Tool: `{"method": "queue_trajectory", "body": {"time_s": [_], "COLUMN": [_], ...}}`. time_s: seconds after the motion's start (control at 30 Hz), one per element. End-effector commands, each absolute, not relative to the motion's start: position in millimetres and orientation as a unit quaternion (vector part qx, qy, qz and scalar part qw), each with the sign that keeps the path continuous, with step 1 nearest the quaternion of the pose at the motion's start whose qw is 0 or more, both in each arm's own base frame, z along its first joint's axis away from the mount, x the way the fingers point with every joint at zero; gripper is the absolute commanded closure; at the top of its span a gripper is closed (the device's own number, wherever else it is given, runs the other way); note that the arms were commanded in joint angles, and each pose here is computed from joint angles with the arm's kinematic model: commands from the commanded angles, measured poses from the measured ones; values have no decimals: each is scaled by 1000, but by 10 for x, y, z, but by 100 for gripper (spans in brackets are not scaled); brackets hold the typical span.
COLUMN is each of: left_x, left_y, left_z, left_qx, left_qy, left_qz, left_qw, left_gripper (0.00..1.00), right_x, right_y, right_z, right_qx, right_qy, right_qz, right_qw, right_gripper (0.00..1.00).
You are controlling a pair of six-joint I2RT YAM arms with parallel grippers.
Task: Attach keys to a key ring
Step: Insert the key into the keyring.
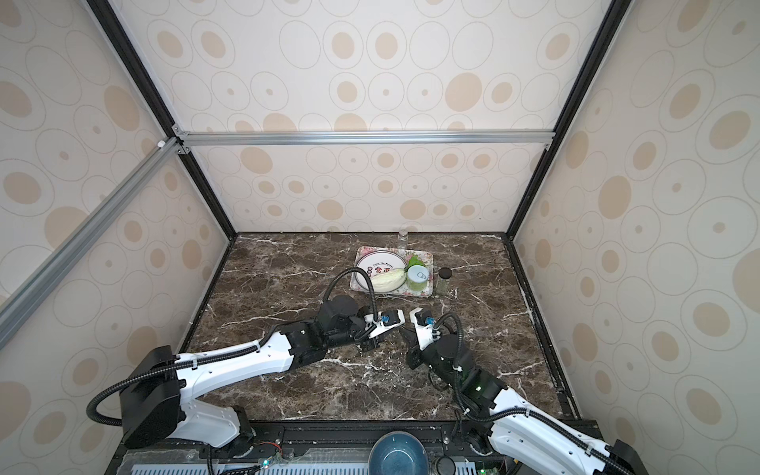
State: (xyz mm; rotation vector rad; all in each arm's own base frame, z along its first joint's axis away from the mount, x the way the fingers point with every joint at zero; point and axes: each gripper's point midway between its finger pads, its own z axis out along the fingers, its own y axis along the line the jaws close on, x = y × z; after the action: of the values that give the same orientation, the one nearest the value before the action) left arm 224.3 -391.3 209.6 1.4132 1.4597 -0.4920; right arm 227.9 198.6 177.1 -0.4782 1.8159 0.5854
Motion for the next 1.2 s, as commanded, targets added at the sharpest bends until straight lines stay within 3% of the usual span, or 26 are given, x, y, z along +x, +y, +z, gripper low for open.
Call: {"method": "queue_trajectory", "body": {"time_s": [0.0, 0.57, 0.67, 0.93, 1.17], "left_x": [2228, 2315, 2337, 2365, 2339], "left_y": [-3962, -4013, -4009, -4012, -3973], "left_z": [2194, 2068, 2048, 2058, 2154], "left_qx": [596, 599, 597, 595, 583], "left_qy": [594, 605, 609, 602, 578], "left_qz": [-196, -179, -173, -167, -174], "left_qw": [504, 493, 493, 506, 544], "left_gripper": [78, 77, 80, 100, 100], "right_x": [2289, 2274, 2271, 2264, 2280], "right_y": [2017, 2034, 2037, 2049, 2035], "right_z": [1993, 2006, 2001, 2004, 1984], "right_qx": [-196, -202, -203, -205, -196], "right_qy": [747, 745, 745, 744, 747], "right_qz": [261, 265, 266, 268, 268], "right_qw": [578, 577, 577, 576, 576], "right_gripper": [100, 100, 100, 100, 100]}}
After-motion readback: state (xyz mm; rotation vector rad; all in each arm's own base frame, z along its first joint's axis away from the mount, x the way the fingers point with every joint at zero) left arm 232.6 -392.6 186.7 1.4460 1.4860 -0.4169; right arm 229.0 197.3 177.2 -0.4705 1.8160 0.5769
